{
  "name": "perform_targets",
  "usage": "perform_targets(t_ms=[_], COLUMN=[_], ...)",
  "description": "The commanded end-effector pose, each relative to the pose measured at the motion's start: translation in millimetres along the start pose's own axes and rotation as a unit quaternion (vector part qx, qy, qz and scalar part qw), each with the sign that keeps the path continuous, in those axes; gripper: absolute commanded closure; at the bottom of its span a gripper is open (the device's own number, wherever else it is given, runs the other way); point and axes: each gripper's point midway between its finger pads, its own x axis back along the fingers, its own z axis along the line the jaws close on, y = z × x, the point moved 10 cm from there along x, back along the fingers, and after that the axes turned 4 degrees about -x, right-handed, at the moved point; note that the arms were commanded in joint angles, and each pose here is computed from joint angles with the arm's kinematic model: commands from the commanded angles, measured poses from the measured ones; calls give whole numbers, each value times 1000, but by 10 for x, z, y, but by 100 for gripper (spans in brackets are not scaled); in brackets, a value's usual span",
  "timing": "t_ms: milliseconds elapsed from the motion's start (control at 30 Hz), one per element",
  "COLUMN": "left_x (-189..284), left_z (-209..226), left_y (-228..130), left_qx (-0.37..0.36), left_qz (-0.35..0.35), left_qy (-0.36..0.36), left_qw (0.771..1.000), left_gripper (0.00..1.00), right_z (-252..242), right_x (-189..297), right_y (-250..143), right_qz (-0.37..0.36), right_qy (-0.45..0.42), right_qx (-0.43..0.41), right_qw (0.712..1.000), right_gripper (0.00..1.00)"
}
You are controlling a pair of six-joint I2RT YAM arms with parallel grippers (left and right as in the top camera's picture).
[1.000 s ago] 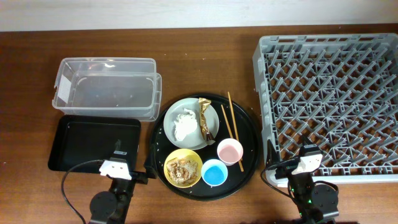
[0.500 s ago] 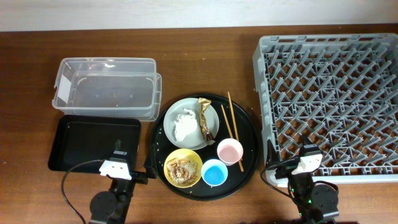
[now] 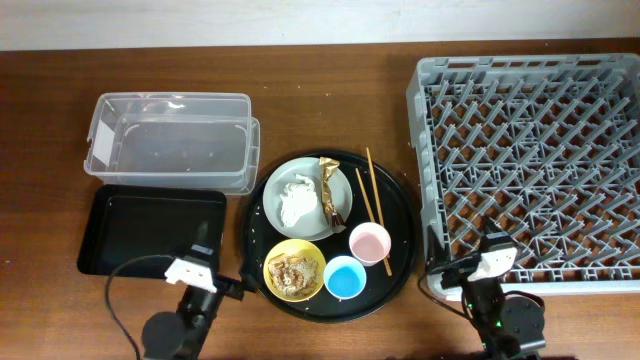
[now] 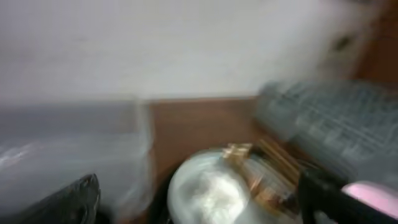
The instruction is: Sort waste into correct bins and load items into the dishwasher rack
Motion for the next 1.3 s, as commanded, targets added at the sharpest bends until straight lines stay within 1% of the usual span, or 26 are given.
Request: perform_targets(t_ms=[0, 33, 100, 167, 233, 267, 300, 333, 367, 400, 467, 533, 633, 667, 700, 733, 767, 800, 867, 933, 1000, 1033, 1100, 1133, 1167, 1267], left_x=[29, 42, 106, 173, 196, 122, -22, -98, -210, -369, -626, -797, -1017, -1060, -1076, -1068, -1049, -1026, -1043, -1097, -1172, -1258, -1292, -1306, -1311, -1324], left_z=[-175, -183, -226, -238, -234, -236, -248, -257, -274, -309, -393, -442, -488, -556, -642, -707, -780, -864, -942, -1098, -1238, -1369, -1439, -1452, -1455, -1450], left_y=[155, 225, 454, 701, 991, 1166, 1303, 1360, 1429, 1534, 1671, 1622, 1348, 1213, 1035, 953, 844, 718, 520, 315, 104, -107, -226, -267, -276, -272], left_qx=[6, 20, 20, 26, 48, 63, 83, 94, 111, 132, 176, 212, 232, 218, 178, 152, 109, 49, -12, -28, -44, -57, -64, -66, -66, -67], left_qz=[-47, -57, -77, -60, 14, 73, 138, 168, 212, 254, 300, 323, 384, 420, 468, 491, 519, 546, 575, 603, 622, 631, 637, 639, 640, 636], left_qy=[-118, -121, -138, -128, -102, -100, -114, -124, -139, -170, -255, -321, -313, -287, -233, -211, -177, -131, -66, -74, -85, -95, -100, -100, -100, -97], left_qw=[992, 991, 987, 990, 993, 990, 980, 974, 961, 943, 902, 865, 837, 833, 833, 831, 829, 826, 816, 794, 777, 768, 762, 759, 759, 762], left_gripper=[1, 1, 1, 1, 1, 1, 1, 1, 1, 1, 1, 1, 1, 1, 1, 2, 2, 4, 15, 26, 31, 34, 40, 47, 61, 85], right_z=[147, 208, 265, 318, 351, 353, 367, 371, 379, 391, 423, 416, 397, 391, 379, 374, 342, 305, 310, 308, 307, 307, 307, 307, 307, 307], right_x=[13, 37, 111, 258, 374, 377, 317, 276, 194, 114, -51, -150, -257, -267, -270, -270, -275, -276, -273, -262, -252, -248, -247, -245, -245, -243], right_y=[8, 84, 306, 642, 929, 1061, 1196, 1245, 1335, 1423, 1590, 1593, 1459, 1425, 1410, 1410, 1404, 1395, 1392, 1374, 1361, 1357, 1356, 1353, 1352, 1350], right_qz=[4, -5, -18, -26, 5, 46, 98, 120, 155, 180, 223, 263, 314, 326, 330, 330, 329, 328, 330, 336, 341, 343, 344, 345, 345, 346], right_qy=[106, 145, 166, 169, 154, 134, 123, 118, 111, 109, 113, 103, 91, 87, 80, 75, 44, 10, 11, 8, 6, 6, 6, 6, 6, 5], right_qx=[-46, -67, -83, -80, -85, -94, -103, -108, -115, -120, -131, -140, -155, -157, -158, -159, -181, -202, -208, -208, -209, -209, -209, -209, -209, -209], right_qw=[993, 987, 982, 982, 984, 985, 982, 980, 975, 970, 959, 949, 932, 928, 927, 927, 926, 923, 921, 919, 917, 916, 916, 915, 915, 915], right_gripper=[2, 2, 2, 2, 2, 2, 2, 2, 1, 2, 2, 2, 1, 2, 2, 2, 2, 2, 2, 2, 1, 2, 2, 2, 1, 2])
